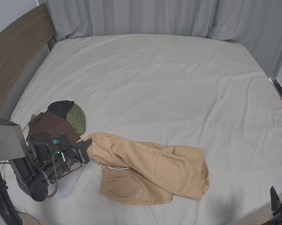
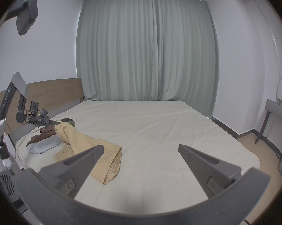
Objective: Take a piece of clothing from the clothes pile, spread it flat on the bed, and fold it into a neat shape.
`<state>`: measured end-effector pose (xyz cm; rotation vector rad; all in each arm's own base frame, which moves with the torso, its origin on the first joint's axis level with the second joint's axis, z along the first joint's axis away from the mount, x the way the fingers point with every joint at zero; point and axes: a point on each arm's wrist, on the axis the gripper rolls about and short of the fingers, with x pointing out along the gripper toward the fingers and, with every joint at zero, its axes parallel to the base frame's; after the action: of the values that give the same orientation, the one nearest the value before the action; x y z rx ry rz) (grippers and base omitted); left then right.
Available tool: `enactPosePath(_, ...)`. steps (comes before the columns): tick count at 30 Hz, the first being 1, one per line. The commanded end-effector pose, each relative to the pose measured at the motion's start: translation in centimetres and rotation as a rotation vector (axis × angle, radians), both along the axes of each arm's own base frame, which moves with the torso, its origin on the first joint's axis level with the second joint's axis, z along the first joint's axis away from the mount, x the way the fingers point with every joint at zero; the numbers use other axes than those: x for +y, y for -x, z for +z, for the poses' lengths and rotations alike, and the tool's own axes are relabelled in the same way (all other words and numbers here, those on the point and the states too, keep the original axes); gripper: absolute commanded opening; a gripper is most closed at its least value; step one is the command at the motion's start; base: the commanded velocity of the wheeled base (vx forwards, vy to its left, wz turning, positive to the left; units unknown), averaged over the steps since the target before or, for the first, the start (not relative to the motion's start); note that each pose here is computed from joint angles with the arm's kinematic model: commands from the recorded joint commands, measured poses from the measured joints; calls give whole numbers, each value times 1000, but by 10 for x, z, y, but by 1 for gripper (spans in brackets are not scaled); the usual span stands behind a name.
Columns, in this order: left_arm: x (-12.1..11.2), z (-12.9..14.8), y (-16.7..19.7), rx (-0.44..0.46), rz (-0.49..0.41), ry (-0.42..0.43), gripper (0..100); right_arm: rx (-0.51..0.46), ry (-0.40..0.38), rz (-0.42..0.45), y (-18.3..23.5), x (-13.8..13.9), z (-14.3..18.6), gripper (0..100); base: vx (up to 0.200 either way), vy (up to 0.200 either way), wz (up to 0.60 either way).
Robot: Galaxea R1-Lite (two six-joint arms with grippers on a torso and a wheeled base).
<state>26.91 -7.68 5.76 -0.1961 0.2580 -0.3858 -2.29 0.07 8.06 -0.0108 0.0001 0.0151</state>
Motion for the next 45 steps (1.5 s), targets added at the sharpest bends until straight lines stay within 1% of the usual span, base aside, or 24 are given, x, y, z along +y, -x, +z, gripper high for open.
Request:
enactPosePath(1,-1,-1,1,5,-4,-1,0,1,11,8,0,0,-5,100,0,0,0)
enactPosePath(5,0,-1,2,4,-2,-1,0,-1,32,22,0,1,-5,100,0,0,0)
enactPosePath(11,0,0,1,2,-1,0,0,-3,35,25,0,1,-5,100,0,0,0)
enactPosePath(13,1,0,1,2,1,0,0,-17,35,26,0,1,-3,100,0,0,0)
enactPosePath(14,1,0,2,4,1,-1,0,-147,39,21,4,1,20,100,0,0,0)
enactPosePath(15,1,0,1,1,2,0,0,-224,44,17,7,1,39,100,0,0,0)
enactPosePath(16,1,1,0,-2,2,1,0,-244,47,18,7,1,48,100,0,0,0)
enactPosePath(17,0,0,0,-2,1,1,0,-219,47,25,3,1,57,100,0,0,0)
enactPosePath(18,-1,-1,0,1,-2,0,0,-189,46,33,-1,1,57,100,0,0,0)
enactPosePath(22,-1,-1,1,5,-4,-3,0,-104,42,75,-9,0,41,100,0,0,0)
enactPosePath(30,-1,1,0,-7,-3,1,0,-47,40,91,-16,0,45,100,0,0,0)
enactPosePath(33,-1,2,0,-12,-3,2,0,-7,35,154,-22,1,47,100,0,0,0)
enactPosePath(37,0,3,-1,-16,1,3,0,41,36,174,-30,2,48,100,0,0,0)
enactPosePath(40,0,4,-1,-18,2,4,0,61,36,221,-34,3,54,100,0,0,0)
enactPosePath(41,0,4,-1,-18,2,4,0,61,36,224,-34,3,55,100,0,0,0)
enactPosePath(42,0,4,-1,-18,2,4,0,81,36,242,-37,4,56,100,0,0,0)
enactPosePath(44,0,4,-1,-18,2,4,0,108,35,249,-42,5,57,100,0,0,0)
enactPosePath(45,0,4,-1,-18,2,4,0,141,35,259,-47,6,56,100,0,0,0)
